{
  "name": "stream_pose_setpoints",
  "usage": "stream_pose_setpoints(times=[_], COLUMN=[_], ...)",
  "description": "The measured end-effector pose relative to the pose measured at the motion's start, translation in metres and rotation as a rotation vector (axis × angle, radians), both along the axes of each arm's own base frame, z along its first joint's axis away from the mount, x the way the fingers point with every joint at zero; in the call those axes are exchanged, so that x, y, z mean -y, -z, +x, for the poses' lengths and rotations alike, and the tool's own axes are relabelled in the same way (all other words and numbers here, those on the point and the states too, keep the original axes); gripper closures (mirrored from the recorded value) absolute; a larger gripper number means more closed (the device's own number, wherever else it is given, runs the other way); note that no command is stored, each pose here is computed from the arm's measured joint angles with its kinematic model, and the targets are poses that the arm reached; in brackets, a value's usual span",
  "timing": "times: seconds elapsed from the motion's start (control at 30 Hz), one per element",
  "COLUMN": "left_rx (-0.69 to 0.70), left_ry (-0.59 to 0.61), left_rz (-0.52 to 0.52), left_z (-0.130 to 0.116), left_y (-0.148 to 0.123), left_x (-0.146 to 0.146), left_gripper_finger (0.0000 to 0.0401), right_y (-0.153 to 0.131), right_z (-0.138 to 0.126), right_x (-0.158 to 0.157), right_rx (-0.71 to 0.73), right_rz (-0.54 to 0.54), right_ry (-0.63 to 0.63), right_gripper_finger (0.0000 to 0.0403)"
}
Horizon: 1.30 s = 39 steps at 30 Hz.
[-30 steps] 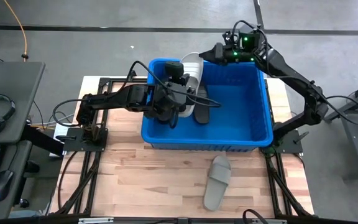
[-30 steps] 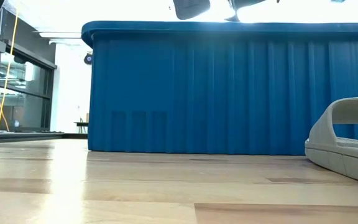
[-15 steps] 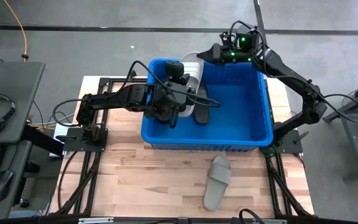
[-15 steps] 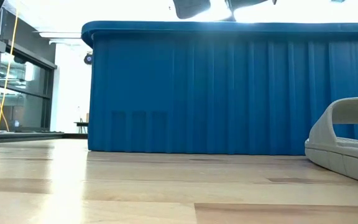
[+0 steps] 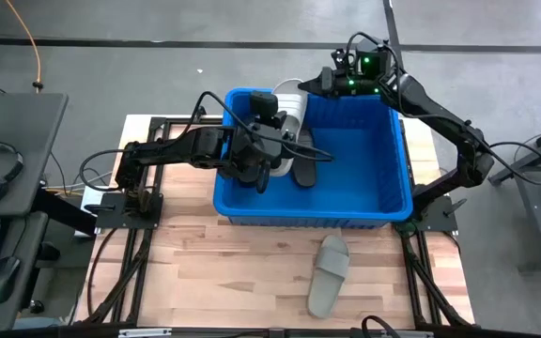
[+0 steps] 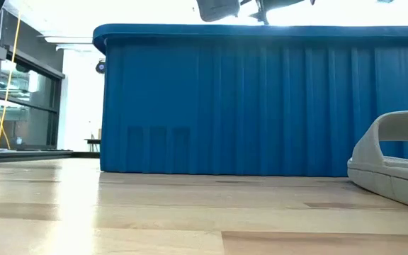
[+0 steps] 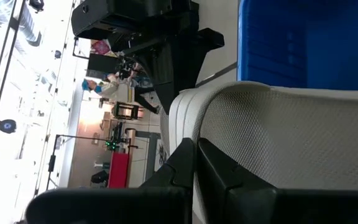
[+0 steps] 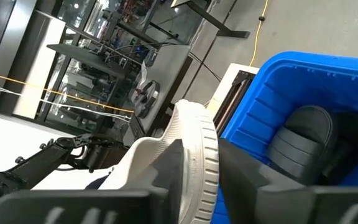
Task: Pick and place slides into bin
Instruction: Put the gray slides into the blue bin
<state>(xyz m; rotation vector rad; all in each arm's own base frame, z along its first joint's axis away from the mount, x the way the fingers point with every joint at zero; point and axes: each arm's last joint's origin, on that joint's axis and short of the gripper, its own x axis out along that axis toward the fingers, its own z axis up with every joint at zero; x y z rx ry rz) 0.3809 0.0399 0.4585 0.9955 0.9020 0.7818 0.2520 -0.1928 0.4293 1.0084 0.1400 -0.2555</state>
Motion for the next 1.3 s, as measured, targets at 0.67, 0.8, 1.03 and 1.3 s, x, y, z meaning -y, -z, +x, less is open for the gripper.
stream_pose_setpoints(times=[0.67,0.8,1.03,1.3], left_rx=[-0.02,-0.039,0.02,0.133], left_ry=[-0.015,-0.036,-0.008,0.151], left_rz=[-0.002,-0.005,-0.071,-0.266], left_z=[-0.002,-0.004,-0.003,0.002], left_y=[0.001,0.002,0.003,0.006], left_x=[-0.009,-0.015,-0.019,-0.014], left_gripper_finger=[0.0287,0.0252,0.0232,0.0248], right_y=[0.0,-0.002,-0.002,0.01], right_z=[-0.019,-0.035,-0.062,-0.084], right_x=[0.001,-0.001,-0.011,-0.019], right_rx=[-0.099,-0.147,-0.262,-0.464], right_rz=[-0.071,-0.091,-0.095,-0.094], right_ry=[0.078,0.108,0.103,0.086], right_gripper_finger=[0.0395,0.0399,0.04,0.04])
